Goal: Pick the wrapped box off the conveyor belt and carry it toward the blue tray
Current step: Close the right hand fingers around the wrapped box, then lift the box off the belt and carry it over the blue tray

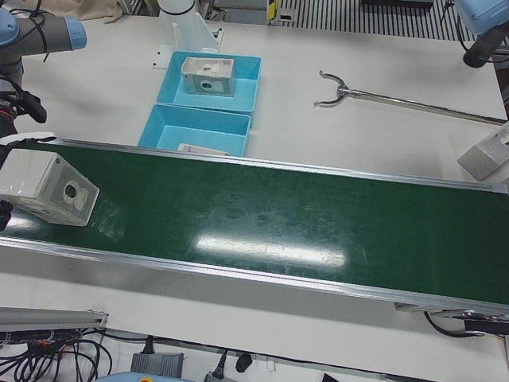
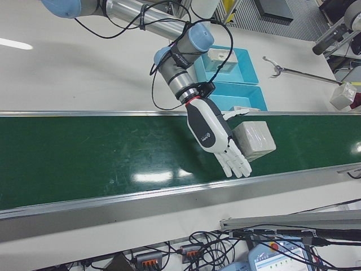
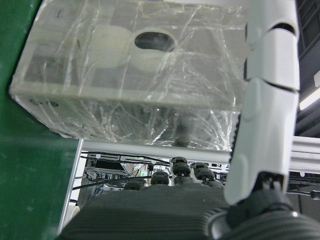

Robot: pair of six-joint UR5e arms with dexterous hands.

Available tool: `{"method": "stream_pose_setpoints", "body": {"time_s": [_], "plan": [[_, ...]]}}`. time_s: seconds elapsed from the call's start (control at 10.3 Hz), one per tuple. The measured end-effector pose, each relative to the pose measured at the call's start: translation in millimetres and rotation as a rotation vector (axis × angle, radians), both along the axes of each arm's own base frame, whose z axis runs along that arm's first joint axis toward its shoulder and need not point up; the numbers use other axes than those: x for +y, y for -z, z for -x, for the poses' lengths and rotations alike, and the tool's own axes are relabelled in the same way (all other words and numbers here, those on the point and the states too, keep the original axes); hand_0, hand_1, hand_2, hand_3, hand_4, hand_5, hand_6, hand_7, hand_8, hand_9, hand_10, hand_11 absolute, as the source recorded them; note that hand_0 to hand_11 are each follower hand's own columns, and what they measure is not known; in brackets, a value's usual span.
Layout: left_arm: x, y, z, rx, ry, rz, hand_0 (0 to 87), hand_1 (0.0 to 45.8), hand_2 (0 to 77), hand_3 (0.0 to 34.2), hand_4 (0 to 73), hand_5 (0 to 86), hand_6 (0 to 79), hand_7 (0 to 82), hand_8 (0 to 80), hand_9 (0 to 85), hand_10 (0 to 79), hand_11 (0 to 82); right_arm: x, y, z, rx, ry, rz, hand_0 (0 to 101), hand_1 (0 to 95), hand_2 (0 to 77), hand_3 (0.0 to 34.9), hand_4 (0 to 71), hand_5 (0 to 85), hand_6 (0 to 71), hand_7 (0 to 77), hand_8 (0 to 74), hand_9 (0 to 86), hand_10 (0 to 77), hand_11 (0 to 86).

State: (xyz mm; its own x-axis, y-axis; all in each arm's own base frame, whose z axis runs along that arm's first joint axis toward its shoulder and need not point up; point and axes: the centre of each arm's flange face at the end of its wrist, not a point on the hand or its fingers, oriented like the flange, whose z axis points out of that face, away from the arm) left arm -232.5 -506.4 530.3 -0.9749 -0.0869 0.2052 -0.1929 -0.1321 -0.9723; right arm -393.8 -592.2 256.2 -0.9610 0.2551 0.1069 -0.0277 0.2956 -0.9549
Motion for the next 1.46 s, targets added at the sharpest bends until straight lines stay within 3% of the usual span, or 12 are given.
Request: {"method": "stream_pose_setpoints", "body": {"time_s": [0.29,0.39,0.49,0.58,0.68,0.78,0.87,0.97,1.07,1.17,1.26,1.46], "plan": [[0,0,0,0.000,0.000,0.000,0.0,0.0,0.5,0.0,0.0,1.1,0.0,0.0,0.0,0.0,0.5,0.0,-7,-13,7,-0.026,0.002,-0.012,46,14.2,10.4,0.0,3.8,0.5,0.0,0.0,3.8,1.6,0.0,1.1],[0,0,0,0.000,0.000,0.000,0.0,0.0,0.5,0.0,0.0,1.1,0.0,0.0,0.0,0.0,0.5,0.0,-6,-19,6,-0.038,0.004,-0.014,45,10.4,13.6,0.0,9.8,0.5,0.0,0.0,3.8,1.6,3.3,1.1],[0,0,0,0.000,0.000,0.000,0.0,0.0,0.5,0.0,0.0,1.1,0.0,0.0,0.0,0.0,0.5,0.0,-3,-24,2,-0.049,0.005,-0.013,42,7.6,15.3,0.0,14.7,10.9,13.1,9.3,15.3,14.7,10.9,17.5],[0,0,0,0.000,0.000,0.000,0.0,0.0,0.5,0.0,0.0,1.1,0.0,0.0,0.0,0.0,0.0,0.0,0,-25,-3,-0.057,0.004,-0.015,41,6.0,17.5,0.0,14.7,25.6,20.7,18.5,24.0,22.9,17.5,22.9],[0,0,0,0.000,0.000,0.000,0.0,0.0,0.5,0.0,0.0,1.1,0.0,0.0,0.0,0.0,0.0,0.0,2,-24,-9,-0.064,0.000,-0.019,41,6.0,17.5,0.0,14.7,25.6,20.7,18.5,24.0,22.9,17.5,22.9],[0,0,0,0.000,0.000,0.000,0.0,0.0,0.5,0.0,0.0,1.1,0.0,0.0,0.0,0.0,0.0,0.0,5,-21,-15,-0.072,-0.004,-0.026,41,2.2,23.5,0.0,14.7,38.7,26.7,25.6,32.2,30.5,23.5,32.7],[0,0,0,0.000,0.000,0.000,0.0,0.0,0.5,0.0,0.0,1.1,0.0,0.0,0.0,0.0,0.0,0.0,9,-14,-21,-0.085,-0.006,-0.041,41,2.2,23.5,0.0,14.7,38.7,26.7,25.6,32.2,30.5,23.5,32.7],[0,0,0,0.000,0.000,0.000,0.0,0.0,0.5,0.0,0.0,1.1,0.0,0.5,0.0,0.0,0.5,0.0,14,-4,-27,-0.099,-0.008,-0.061,39,0.5,26.7,0.0,13.1,55.1,36.0,33.8,44.2,41.5,30.5,44.2],[0,0,0,0.000,0.000,0.000,0.0,0.0,0.5,0.0,0.0,1.1,0.0,0.5,0.0,0.0,0.5,0.0,22,11,-33,-0.114,-0.010,-0.092,37,0.5,28.4,0.0,14.2,58.4,39.3,37.1,49.6,47.5,33.8,48.0],[0,0,0,0.000,0.000,0.000,0.0,0.0,0.5,0.0,0.0,1.1,0.0,0.0,0.0,0.0,0.0,0.0,35,31,-34,-0.129,-0.006,-0.133,35,0.5,28.9,0.0,14.2,58.9,42.5,39.8,55.1,52.4,41.5,58.9],[0,0,0,0.000,0.000,0.000,0.0,0.0,0.5,0.0,0.0,1.1,0.0,0.0,0.0,0.0,0.0,0.0,55,53,-26,-0.145,0.008,-0.177,36,0.5,28.9,0.0,14.2,59.5,44.2,40.4,55.1,52.4,41.5,58.9],[0,0,0,0.000,0.000,0.000,0.0,0.0,0.5,0.0,0.0,1.1,0.0,0.0,0.0,0.0,0.0,0.0,110,100,6,-0.187,0.035,-0.243,40,0.5,29.5,0.0,14.7,60.0,44.2,40.4,70.4,70.9,42.5,60.0]]}}
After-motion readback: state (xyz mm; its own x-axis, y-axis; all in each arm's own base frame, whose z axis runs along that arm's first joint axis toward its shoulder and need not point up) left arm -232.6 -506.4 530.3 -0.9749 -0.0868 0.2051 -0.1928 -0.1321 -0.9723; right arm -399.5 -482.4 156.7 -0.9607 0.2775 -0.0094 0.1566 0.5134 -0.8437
